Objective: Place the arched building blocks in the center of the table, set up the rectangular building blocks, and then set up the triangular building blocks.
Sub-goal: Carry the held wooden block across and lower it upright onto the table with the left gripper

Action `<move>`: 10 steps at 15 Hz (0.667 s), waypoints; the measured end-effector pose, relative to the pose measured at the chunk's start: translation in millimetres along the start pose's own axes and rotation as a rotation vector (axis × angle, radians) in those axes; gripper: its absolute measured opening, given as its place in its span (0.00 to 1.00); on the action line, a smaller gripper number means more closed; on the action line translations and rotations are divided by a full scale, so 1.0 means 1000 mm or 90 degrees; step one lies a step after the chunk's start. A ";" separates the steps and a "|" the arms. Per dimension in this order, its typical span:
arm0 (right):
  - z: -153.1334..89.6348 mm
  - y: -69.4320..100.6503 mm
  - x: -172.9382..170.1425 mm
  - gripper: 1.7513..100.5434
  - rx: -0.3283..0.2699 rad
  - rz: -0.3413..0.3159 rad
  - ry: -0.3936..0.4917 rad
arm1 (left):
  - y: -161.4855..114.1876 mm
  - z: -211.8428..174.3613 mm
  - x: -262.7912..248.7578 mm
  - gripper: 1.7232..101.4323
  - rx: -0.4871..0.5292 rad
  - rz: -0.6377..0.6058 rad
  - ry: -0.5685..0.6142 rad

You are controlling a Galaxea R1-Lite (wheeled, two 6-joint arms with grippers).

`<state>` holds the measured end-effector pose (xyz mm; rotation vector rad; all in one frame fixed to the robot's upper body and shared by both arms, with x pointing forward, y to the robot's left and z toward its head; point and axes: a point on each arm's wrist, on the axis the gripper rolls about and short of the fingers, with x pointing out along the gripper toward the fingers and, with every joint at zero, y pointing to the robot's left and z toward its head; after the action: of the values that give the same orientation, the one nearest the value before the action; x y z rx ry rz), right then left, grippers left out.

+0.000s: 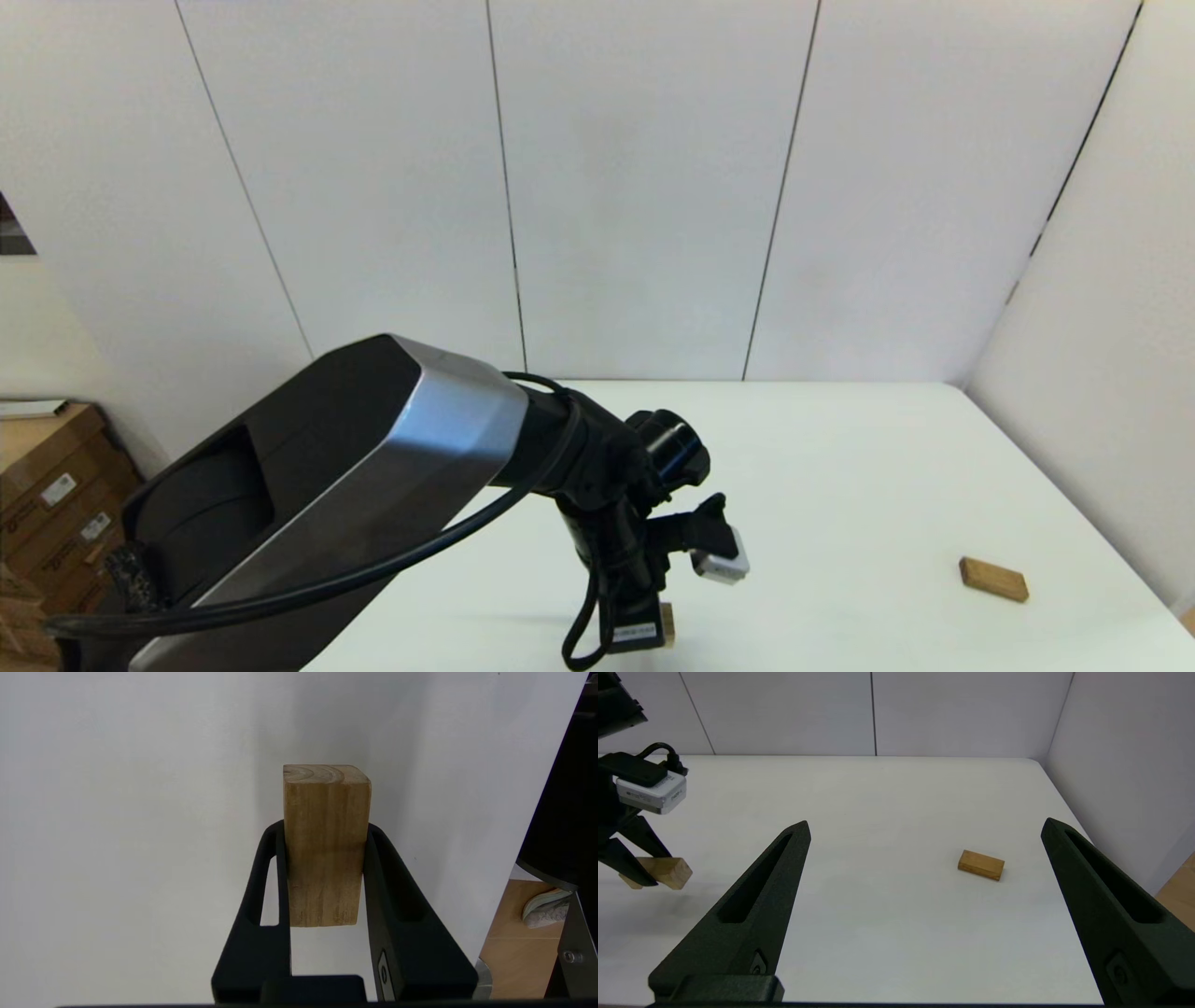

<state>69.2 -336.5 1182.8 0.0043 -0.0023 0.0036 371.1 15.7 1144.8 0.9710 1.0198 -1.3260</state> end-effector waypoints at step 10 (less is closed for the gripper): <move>0.000 0.000 0.000 0.97 0.000 0.000 0.000 | -0.008 0.012 0.031 0.25 -0.021 -0.012 0.000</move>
<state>69.2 -336.5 1182.8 0.0047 -0.0023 0.0036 362.8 -4.9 1118.4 0.9387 1.0500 -1.3214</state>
